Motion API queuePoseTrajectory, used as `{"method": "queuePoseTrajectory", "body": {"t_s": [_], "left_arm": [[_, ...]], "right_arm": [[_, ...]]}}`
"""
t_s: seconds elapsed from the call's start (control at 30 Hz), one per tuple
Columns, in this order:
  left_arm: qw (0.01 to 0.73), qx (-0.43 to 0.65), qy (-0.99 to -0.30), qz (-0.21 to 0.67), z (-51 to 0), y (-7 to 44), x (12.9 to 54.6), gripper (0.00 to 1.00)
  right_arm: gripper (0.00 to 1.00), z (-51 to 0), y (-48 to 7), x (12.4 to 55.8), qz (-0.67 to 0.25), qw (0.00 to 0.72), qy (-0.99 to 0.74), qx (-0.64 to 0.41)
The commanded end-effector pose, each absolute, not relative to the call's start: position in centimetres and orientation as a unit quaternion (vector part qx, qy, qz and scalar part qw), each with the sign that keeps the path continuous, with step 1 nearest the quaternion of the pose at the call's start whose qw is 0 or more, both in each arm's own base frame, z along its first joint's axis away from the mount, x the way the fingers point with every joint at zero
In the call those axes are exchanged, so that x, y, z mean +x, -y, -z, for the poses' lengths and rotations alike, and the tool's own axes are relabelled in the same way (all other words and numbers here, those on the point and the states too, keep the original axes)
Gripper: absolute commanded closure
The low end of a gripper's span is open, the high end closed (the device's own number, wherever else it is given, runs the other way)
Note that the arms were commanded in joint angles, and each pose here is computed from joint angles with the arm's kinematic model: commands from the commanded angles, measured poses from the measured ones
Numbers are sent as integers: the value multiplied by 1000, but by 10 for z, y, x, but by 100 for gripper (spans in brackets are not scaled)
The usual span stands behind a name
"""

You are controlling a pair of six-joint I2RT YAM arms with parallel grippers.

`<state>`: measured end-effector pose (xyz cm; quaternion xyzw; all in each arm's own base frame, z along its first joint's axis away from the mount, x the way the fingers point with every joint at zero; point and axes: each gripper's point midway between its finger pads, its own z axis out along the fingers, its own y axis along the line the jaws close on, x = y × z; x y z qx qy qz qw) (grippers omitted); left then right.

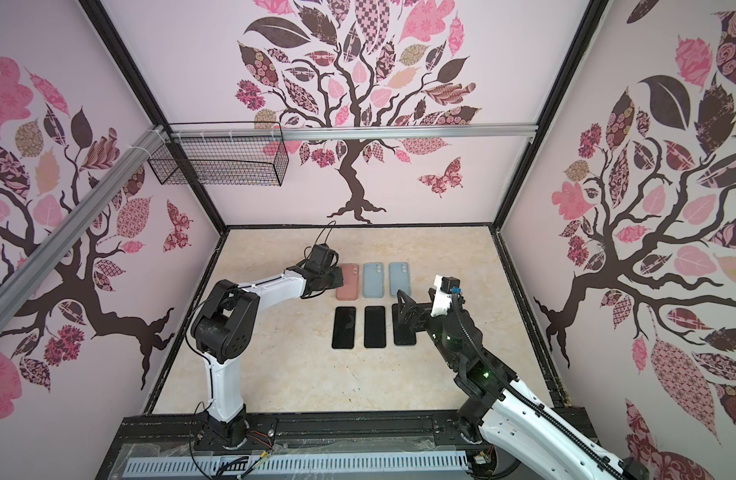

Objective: Take the phone out of the phone case
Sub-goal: 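Place the pink case by the blue cases with the left gripper while the right withdraws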

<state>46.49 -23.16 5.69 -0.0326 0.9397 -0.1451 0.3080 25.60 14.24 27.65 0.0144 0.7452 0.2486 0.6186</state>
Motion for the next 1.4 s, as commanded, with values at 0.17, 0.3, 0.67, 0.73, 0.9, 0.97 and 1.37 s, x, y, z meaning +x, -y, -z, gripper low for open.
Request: {"method": "queuePoseTrajectory", "body": {"t_s": [0.17, 0.3, 0.67, 0.73, 0.9, 0.97, 1.37], "left_arm": [[322, -28, -934, 154, -62, 239, 485, 100], [317, -29, -936, 147, -56, 237, 489, 100], [308, -32, -941, 139, -45, 236, 497, 100], [308, -31, -942, 133, -43, 235, 498, 100], [307, -36, -943, 124, -39, 230, 500, 100], [306, -38, -943, 123, -38, 229, 500, 100], [296, -46, -945, 130, -36, 230, 501, 79]], "right_arm": [[1, -284, -146, 259, -244, 626, -741, 4], [1, -280, -151, 261, -244, 618, -747, -7], [1, -268, -159, 263, -246, 599, -762, -20], [1, -267, -160, 262, -246, 598, -763, -21], [1, -265, -161, 262, -247, 595, -765, -24], [1, -265, -163, 262, -248, 593, -766, -26], [1, -265, -165, 262, -252, 589, -767, -28]]}}
